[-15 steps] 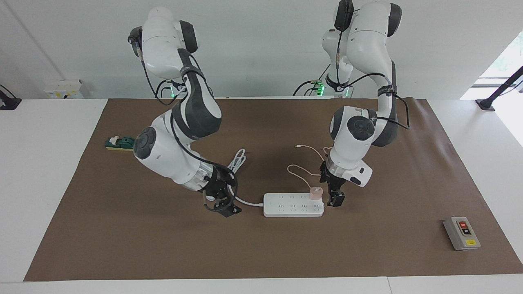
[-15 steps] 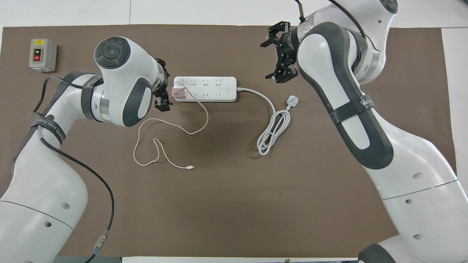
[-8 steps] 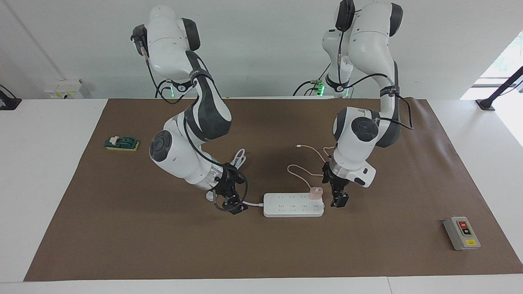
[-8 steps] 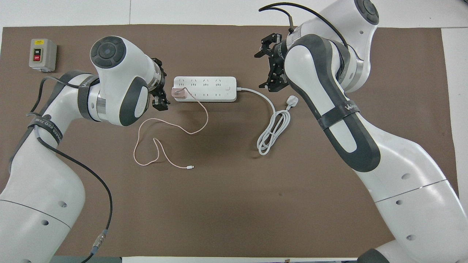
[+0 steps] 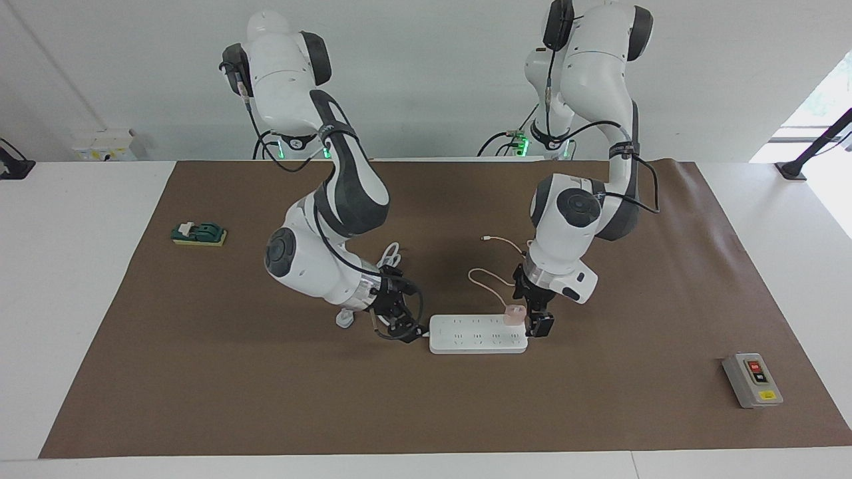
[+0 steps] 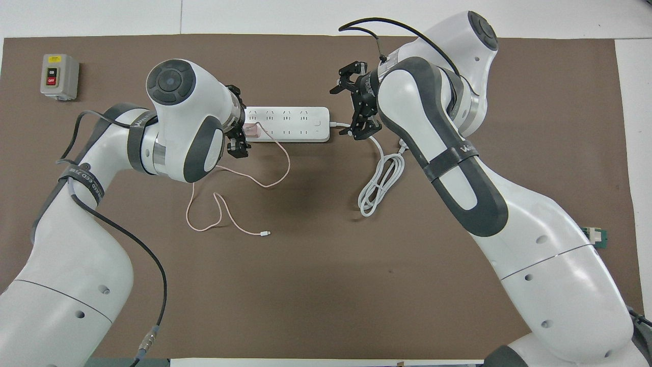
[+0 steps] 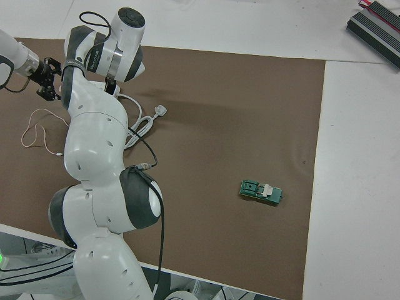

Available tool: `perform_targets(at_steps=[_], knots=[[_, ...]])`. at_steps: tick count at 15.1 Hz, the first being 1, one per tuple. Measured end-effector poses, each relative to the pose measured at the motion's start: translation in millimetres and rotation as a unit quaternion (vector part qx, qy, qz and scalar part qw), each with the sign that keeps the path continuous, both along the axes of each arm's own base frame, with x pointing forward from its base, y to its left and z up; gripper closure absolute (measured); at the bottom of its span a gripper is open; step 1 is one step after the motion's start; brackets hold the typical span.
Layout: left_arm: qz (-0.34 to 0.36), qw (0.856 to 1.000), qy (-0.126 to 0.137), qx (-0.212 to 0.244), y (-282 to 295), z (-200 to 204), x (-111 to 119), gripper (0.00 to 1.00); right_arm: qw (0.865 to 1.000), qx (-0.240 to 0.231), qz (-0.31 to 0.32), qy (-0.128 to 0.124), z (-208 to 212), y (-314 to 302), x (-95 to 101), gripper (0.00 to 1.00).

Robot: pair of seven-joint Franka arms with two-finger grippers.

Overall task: Unplug charger and place it aside
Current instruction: 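Grasp the pink charger with the left gripper while the right gripper reaches the strip, then hold the power strip end down with the right gripper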

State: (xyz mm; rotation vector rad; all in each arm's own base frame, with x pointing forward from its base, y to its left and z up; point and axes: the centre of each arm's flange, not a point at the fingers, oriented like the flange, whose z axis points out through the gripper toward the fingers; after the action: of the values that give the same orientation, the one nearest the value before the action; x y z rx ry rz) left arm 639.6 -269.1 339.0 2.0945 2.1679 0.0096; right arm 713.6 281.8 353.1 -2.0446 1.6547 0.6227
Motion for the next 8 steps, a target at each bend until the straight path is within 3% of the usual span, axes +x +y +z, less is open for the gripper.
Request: perform_targets(at_steps=[8], knots=[[0.004, 1.000, -0.011, -0.003, 1.7, -8.0, -0.8, 0.00, 0.997, 0.003, -0.075, 0.001, -46.6, 40.7, 0.7, 0.00]])
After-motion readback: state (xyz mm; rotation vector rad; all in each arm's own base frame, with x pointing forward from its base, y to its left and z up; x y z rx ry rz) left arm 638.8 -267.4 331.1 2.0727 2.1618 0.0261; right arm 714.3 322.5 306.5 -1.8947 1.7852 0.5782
